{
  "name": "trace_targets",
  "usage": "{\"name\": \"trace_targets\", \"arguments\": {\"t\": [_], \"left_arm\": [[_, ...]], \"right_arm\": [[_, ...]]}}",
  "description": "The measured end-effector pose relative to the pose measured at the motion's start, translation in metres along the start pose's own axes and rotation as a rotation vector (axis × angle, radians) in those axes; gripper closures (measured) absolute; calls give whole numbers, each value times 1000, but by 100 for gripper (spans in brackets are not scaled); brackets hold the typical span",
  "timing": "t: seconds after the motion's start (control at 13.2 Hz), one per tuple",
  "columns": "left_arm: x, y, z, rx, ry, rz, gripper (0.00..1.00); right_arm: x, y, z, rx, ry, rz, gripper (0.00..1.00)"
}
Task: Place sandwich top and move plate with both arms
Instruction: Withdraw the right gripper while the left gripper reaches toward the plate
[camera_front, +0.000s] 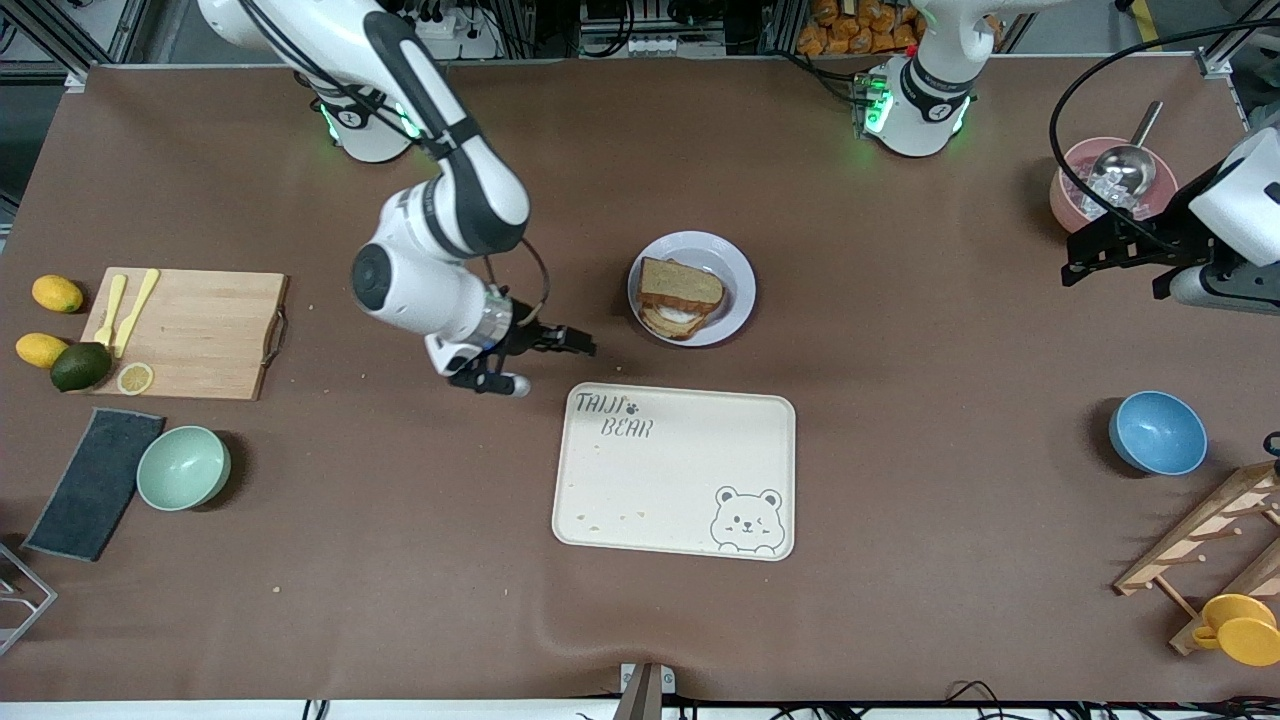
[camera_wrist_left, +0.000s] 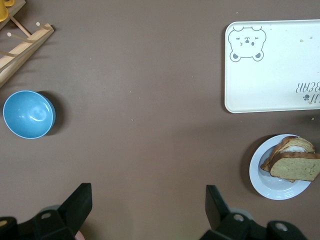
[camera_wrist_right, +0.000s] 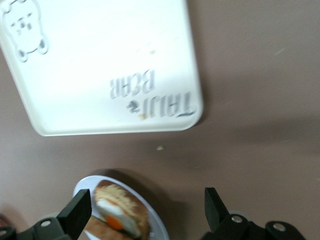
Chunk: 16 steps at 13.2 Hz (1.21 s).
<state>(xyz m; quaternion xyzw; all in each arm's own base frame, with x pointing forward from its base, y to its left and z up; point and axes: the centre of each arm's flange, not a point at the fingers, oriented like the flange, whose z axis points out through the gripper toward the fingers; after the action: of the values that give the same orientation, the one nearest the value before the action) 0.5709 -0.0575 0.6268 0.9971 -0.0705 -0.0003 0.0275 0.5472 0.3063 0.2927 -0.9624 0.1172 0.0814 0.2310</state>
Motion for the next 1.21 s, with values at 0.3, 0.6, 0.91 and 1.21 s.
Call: {"name": "trace_targets", "arguments": {"t": [0.3, 0.6, 0.91, 1.21], "left_arm": [[1, 0, 11, -18, -23, -2, 0], [1, -15, 33, -91, -64, -39, 0], [5, -26, 70, -194, -123, -41, 0], [4, -44, 116, -372, -172, 16, 0]], "right_arm": [[55, 69, -93, -156, -32, -113, 0], [106, 182, -174, -147, -27, -275, 0], [119, 224, -270, -250, -54, -346, 0], [81, 189, -375, -325, -43, -398, 0]]}}
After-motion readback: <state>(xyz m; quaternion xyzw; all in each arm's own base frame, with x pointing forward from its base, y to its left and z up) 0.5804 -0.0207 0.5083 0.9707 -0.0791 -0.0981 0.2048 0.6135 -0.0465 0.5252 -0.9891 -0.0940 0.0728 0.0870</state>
